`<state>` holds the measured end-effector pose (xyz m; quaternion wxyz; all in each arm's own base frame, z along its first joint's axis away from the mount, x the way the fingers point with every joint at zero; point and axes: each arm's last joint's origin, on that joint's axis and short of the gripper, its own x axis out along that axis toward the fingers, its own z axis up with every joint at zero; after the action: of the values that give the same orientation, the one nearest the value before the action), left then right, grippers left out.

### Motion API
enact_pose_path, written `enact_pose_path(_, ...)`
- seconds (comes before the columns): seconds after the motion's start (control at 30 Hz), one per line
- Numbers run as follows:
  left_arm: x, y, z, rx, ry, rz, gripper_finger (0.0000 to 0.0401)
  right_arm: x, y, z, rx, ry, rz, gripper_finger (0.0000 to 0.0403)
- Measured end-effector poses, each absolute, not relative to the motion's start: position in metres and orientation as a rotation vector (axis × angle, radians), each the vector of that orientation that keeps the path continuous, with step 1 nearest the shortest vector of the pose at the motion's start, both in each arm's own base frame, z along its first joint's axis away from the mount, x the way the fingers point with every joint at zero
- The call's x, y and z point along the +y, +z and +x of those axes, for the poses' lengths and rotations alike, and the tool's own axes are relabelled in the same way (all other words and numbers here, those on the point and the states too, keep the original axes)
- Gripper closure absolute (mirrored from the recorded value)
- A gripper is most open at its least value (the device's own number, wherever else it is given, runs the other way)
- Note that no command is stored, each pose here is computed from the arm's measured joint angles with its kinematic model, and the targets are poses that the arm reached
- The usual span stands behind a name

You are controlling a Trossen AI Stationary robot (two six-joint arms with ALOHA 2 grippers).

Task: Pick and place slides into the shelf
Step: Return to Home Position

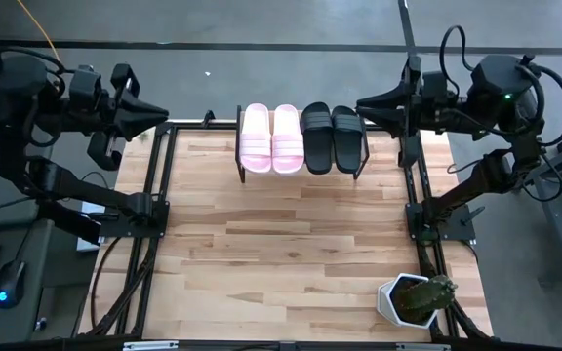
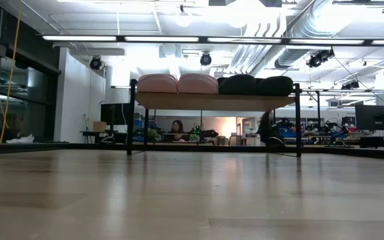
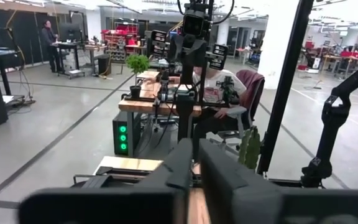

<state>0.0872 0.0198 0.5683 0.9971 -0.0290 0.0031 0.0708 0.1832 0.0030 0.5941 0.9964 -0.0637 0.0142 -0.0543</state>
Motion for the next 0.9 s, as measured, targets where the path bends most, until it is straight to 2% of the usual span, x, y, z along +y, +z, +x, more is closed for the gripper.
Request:
enact_pose_path(0.07,0.02,0.568,0.087,0.006,0.14,-0.058,0.0394,0.003,0.593,0.183,0.035,-0.107,-0.136,0.038)
enact_pose_path(0.13,0.02,0.568,0.087,0.007,0.139,-0.059,0.0391,0.003,0.593,0.183,0.037,-0.106,-0.137,0.0396)
enact_pose_path(0.23,0.02,0.568,0.087,0.012,0.139,-0.059,0.0385,0.003,0.593,0.183,0.043,-0.106,-0.133,0.0389)
enact_pose_path(0.37,0.02,0.565,0.087,0.036,0.14,-0.064,0.0398,0.003,0.591,0.183,0.06,-0.105,-0.136,0.04)
enact_pose_path(0.5,0.019,0.563,0.083,0.057,0.14,-0.064,0.0396,0.003,0.59,0.179,0.076,-0.104,-0.137,0.0402)
enact_pose_path(0.9,0.008,0.56,0.038,0.034,0.185,-0.045,0.04,0.001,0.595,0.13,0.058,-0.104,-0.1,0.0403)
